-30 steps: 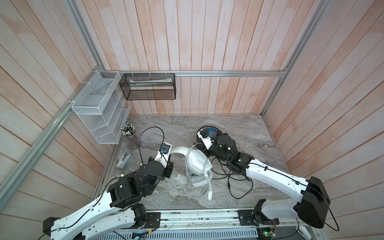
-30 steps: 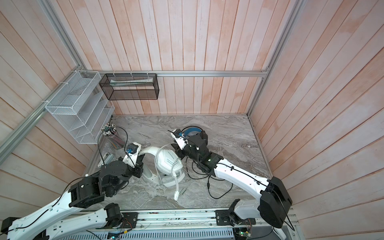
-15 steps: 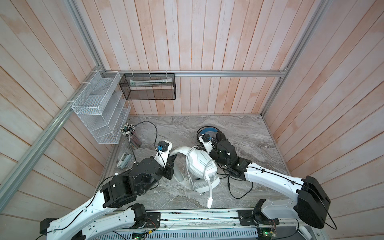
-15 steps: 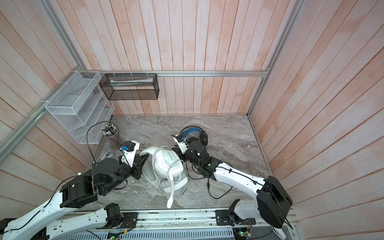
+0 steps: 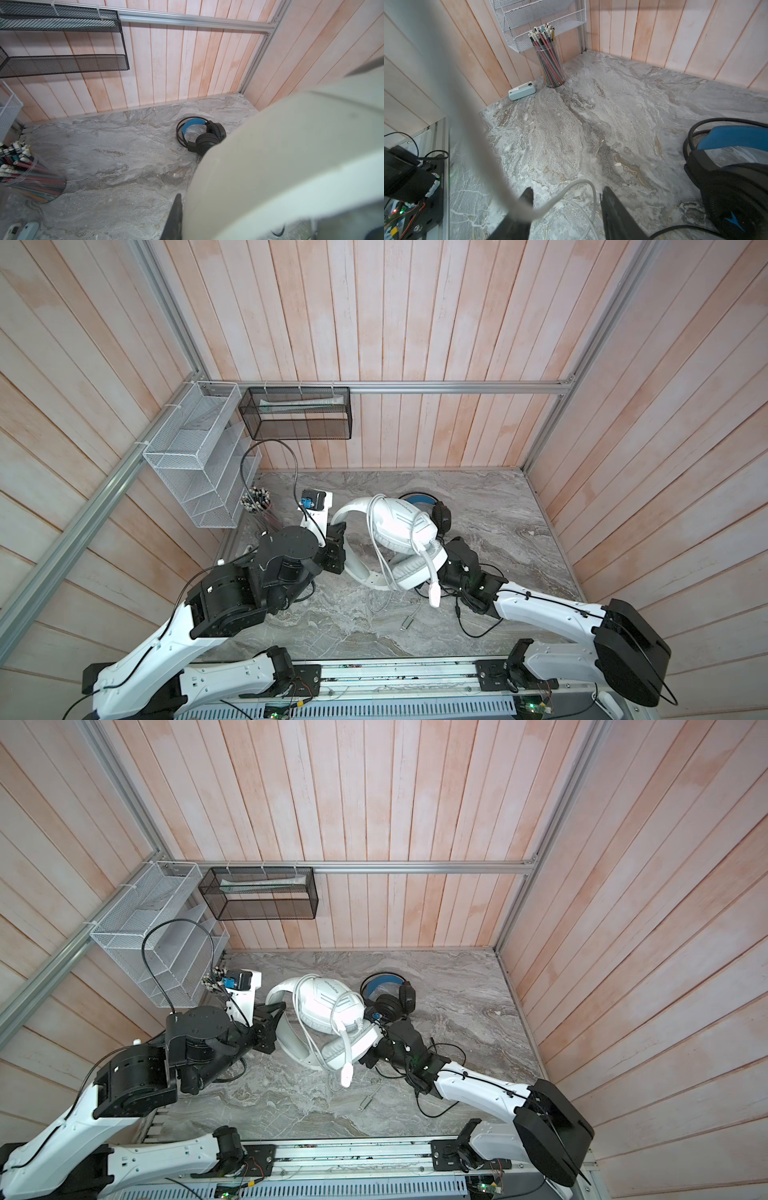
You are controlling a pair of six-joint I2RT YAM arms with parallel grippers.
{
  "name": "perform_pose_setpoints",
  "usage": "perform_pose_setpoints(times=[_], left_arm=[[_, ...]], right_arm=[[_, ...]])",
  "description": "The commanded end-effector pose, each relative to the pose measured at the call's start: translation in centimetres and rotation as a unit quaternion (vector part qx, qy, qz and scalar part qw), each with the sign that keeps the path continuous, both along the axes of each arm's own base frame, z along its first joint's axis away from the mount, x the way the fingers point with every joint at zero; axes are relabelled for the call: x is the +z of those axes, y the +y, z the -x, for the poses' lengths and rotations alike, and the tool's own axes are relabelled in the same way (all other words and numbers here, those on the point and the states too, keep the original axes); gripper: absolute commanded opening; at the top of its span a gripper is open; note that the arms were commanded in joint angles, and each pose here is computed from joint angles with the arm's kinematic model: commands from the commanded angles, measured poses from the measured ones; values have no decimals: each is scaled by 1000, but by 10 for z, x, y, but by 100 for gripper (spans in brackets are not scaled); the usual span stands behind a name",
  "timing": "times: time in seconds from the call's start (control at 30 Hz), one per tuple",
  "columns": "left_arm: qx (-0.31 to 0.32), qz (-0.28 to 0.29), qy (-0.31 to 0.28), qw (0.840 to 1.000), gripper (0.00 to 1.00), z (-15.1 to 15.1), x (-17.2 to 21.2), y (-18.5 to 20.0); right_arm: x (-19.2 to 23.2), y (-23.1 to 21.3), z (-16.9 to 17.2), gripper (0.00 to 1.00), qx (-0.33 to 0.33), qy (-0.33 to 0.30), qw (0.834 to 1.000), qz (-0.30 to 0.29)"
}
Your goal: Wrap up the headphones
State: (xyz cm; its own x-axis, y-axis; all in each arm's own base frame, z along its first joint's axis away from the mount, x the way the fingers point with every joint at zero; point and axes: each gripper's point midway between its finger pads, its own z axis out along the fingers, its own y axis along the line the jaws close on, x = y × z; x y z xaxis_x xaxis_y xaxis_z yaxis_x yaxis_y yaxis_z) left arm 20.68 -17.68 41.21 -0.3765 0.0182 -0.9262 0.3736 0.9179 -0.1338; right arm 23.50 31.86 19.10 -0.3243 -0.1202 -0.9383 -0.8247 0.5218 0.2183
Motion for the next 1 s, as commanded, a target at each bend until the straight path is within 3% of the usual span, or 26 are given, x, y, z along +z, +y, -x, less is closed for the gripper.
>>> perform_pose_setpoints(times=[0.0, 0.07, 0.27, 0.37, 0.47, 0.8, 0.97], left_arm=[[40, 28, -7, 999, 0, -4, 31, 15], [42, 24, -7, 999, 0, -6, 40, 15], [44, 10, -15, 999, 0, -13, 60, 16], [45, 4, -22, 999, 0, -16, 70, 16], [43, 8, -33, 998, 0, -18, 85, 15], [38, 17, -71, 997, 0, -22, 131, 11], [34, 22, -83, 996, 0, -23, 147, 8]], right_arm=[[8, -3, 9, 59, 13, 1, 999, -38], [6, -8, 11, 68, 2, 7, 999, -48], [7, -25, 17, 80, -25, 14, 994, -108], [0, -24, 17, 91, -26, 23, 993, -113], [-2, -19, 17, 96, -17, 26, 992, -122], [-25, 10, 10, 87, 25, 35, 995, -87], [-30, 17, -3, 82, 16, 27, 997, -76]])
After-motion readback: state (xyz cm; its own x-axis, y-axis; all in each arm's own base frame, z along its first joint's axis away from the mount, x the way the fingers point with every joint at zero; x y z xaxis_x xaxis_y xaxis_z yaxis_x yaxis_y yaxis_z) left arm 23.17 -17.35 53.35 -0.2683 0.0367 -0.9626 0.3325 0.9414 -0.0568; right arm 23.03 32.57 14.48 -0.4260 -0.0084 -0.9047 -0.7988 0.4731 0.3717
